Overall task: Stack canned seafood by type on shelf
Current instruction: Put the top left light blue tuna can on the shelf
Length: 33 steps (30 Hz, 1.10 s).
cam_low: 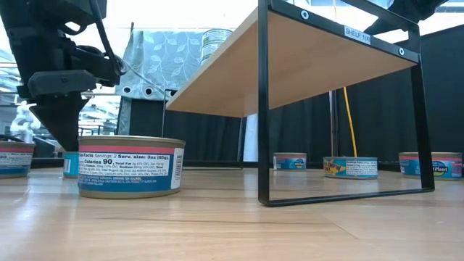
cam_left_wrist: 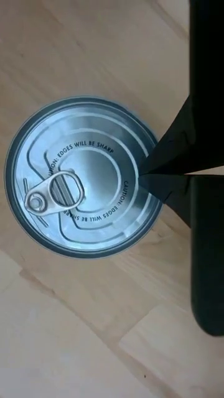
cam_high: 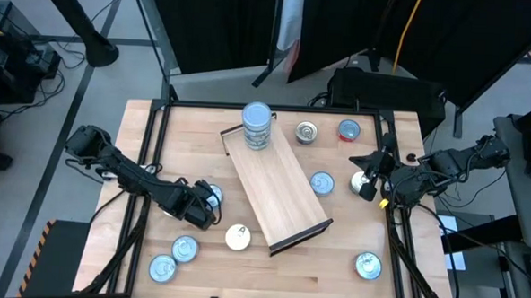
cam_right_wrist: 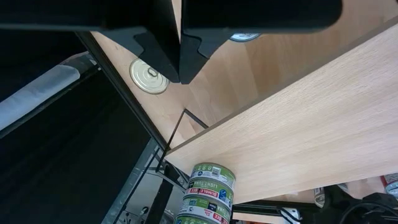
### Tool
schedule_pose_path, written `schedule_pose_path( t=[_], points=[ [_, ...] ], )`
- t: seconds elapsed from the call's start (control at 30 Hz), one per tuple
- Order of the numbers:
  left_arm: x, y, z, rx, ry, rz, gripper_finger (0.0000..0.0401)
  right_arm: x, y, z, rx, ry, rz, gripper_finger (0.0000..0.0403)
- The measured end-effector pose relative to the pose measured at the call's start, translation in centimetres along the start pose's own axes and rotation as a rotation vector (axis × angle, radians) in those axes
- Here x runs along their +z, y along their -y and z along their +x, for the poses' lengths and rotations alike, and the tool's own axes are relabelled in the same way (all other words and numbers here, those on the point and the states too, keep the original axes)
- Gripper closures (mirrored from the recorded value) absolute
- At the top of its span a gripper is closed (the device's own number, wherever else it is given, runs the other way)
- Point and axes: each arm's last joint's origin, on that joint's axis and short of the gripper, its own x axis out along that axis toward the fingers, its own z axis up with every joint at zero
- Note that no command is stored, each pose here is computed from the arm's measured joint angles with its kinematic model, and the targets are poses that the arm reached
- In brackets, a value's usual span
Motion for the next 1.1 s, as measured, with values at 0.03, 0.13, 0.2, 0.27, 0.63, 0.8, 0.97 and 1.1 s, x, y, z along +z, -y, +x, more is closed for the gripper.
schedule_pose_path(
  t=[0.03, 0.13, 0.2, 0.27, 0.63, 0.8, 0.97, 1.1],
  points=[
    [0.1, 0.1, -0.1, -0.003, -0.001, -0.001, 0.0401, 0.0, 0.0, 0.0, 0.000, 0.000, 0.001, 0.0403],
    [0.5, 0.5, -0.8, -0.026, -0.001, -0.007, 0.0401, 0.0, 0.0, 0.0, 0.000, 0.000, 0.001, 0.0403],
    [0.6, 0.7, -1.1, -0.033, -0.002, -0.009, 0.0401, 0.0, 0.0, 0.0, 0.000, 0.000, 0.001, 0.0403],
    [0.6, 0.8, -1.1, -0.036, -0.008, -0.009, 0.0401, 0.0, 0.0, 0.0, 0.000, 0.000, 0.000, 0.0403],
    [-0.7, 0.2, -0.3, -0.012, -0.030, -0.022, 0.0401, 0.0, 0.0, 0.0, 0.000, 0.000, -0.002, 0.0403],
    [-1.0, 0.3, -0.3, -0.019, -0.023, -0.033, 0.0401, 0.0, 0.0, 0.0, 0.000, -0.001, -0.002, 0.0403],
    [-1.8, 0.5, -0.2, -0.020, -0.057, -0.035, 0.0401, 0.0, 0.0, 0.0, 0.000, 0.000, -0.002, 0.0403],
    [-2.1, 0.7, -0.5, -0.034, -0.043, -0.059, 0.0401, 0.0, 0.0, 0.0, 0.000, 0.000, -0.001, 0.0403]
  ],
)
